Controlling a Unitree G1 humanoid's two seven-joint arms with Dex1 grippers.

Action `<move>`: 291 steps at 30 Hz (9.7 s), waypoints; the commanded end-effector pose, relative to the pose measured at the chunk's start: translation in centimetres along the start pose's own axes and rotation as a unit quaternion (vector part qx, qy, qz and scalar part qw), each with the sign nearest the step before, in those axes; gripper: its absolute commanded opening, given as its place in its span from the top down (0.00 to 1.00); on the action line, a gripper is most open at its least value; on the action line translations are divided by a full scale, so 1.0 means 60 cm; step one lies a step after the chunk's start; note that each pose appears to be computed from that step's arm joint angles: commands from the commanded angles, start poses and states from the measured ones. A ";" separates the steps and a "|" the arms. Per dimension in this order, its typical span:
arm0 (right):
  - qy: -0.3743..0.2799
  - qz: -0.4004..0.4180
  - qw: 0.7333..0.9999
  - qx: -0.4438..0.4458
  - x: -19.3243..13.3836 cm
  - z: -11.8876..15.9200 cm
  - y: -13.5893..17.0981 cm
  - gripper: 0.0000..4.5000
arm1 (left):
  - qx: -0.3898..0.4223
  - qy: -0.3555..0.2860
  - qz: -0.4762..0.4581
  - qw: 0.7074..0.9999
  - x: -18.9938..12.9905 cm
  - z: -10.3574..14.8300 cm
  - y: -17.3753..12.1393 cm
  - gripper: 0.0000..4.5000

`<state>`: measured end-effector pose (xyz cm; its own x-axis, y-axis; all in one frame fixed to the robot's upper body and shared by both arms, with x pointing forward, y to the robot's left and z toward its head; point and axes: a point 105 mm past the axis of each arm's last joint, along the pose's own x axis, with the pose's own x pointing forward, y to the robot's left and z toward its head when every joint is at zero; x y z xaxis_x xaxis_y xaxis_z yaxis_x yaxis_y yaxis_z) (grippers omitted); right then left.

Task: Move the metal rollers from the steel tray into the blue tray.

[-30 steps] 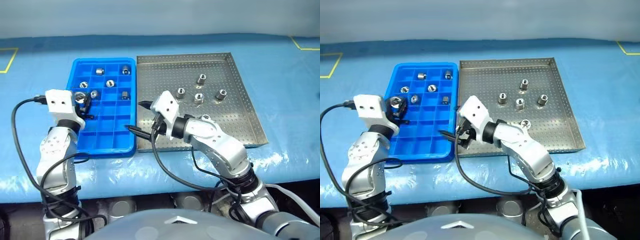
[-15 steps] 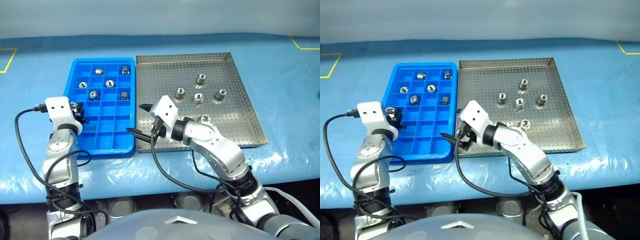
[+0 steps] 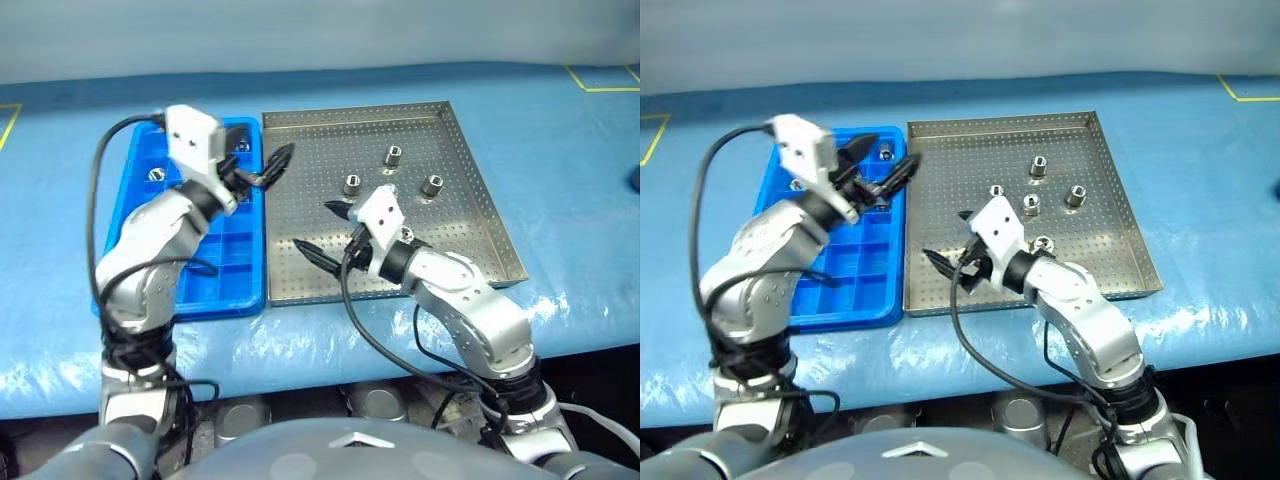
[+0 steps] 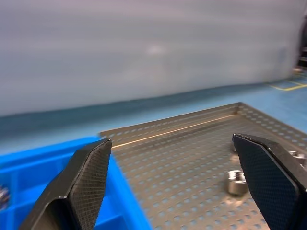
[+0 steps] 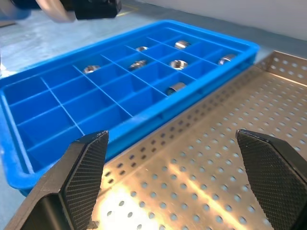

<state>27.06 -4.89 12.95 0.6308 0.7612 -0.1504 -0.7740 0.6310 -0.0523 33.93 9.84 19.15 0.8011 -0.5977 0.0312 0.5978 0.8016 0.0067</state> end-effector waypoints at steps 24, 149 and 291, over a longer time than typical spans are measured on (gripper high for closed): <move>-0.019 -0.104 0.994 0.002 -0.039 0.008 -0.026 0.00 | 0.053 0.157 0.053 0.985 0.189 -0.186 0.000 0.05; -0.044 0.022 0.999 -0.024 0.022 0.033 0.032 0.00 | 0.002 -0.051 0.185 0.981 -0.023 -0.012 0.094 0.62; -0.025 -0.444 0.894 0.058 0.071 0.031 -0.225 0.01 | 0.007 -0.021 0.178 0.984 -0.161 -0.085 -0.011 0.00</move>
<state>39.96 -9.40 13.11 0.9914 0.0262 -0.1285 -0.0281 0.9995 -0.0128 25.95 15.53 13.25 0.9668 -0.2492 0.0562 0.2493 0.9684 0.0053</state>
